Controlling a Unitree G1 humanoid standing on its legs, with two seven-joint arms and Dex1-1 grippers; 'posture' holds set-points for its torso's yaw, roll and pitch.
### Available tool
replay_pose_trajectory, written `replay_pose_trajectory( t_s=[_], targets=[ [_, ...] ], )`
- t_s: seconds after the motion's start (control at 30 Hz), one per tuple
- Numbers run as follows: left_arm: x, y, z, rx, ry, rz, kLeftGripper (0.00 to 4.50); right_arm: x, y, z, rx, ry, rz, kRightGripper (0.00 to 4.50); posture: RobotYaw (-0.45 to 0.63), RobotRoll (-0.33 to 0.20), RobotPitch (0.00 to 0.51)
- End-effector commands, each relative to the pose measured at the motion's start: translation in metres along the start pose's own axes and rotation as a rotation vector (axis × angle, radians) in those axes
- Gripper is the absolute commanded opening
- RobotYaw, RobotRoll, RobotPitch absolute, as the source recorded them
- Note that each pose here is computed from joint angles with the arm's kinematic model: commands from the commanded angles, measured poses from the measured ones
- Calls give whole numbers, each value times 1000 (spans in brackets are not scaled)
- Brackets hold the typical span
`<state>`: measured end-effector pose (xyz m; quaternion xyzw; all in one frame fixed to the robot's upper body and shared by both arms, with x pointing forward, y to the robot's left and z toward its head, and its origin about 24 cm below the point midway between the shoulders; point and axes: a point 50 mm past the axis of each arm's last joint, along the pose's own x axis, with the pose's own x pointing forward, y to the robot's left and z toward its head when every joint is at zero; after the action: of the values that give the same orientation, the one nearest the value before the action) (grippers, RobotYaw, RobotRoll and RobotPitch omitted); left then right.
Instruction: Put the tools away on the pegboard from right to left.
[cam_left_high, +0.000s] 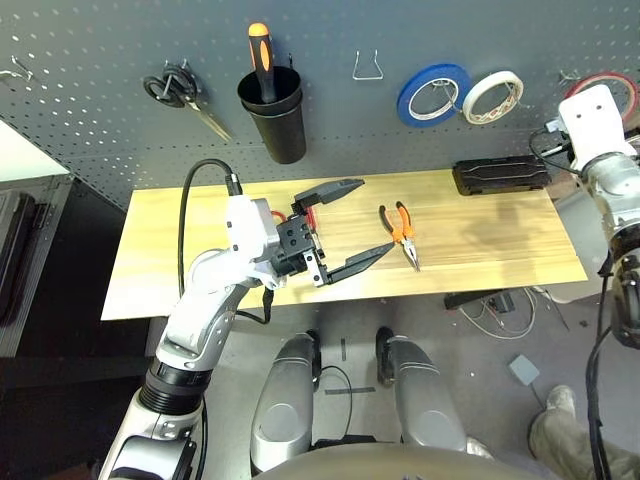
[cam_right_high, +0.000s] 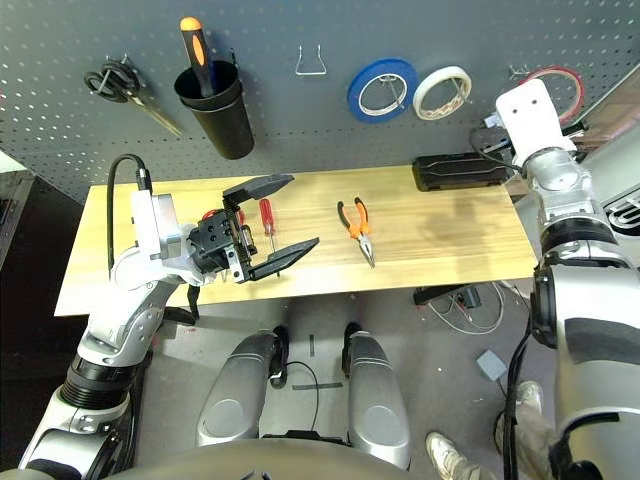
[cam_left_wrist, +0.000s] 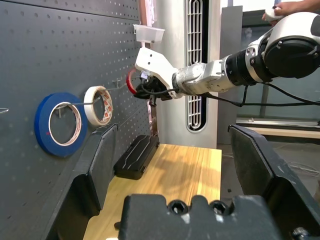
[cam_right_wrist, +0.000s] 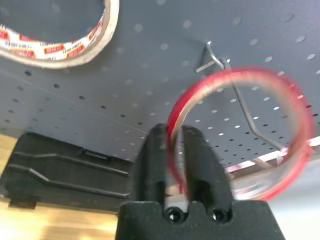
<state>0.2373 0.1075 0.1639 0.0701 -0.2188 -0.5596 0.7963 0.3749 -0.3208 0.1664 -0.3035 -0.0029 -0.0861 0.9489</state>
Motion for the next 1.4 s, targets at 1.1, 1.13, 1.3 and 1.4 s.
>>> replay_pose_trajectory(
  t_s=[1.1,1.13,1.3,1.4],
  targets=[
    [-37,4,-38,-12,453,-35,4500,-84,128,-50,470,246,492,4481,199,0,258],
    [-39,4,-40,-6,477,-40,4500,-84,132,-49,489,281,521,4481,199,0,258],
    [-47,7,-49,17,617,-38,4500,-76,149,-35,549,363,621,4481,204,0,263],
    [-52,10,-54,26,685,-23,4500,-70,161,-25,564,408,673,4481,210,0,271]
  ],
)
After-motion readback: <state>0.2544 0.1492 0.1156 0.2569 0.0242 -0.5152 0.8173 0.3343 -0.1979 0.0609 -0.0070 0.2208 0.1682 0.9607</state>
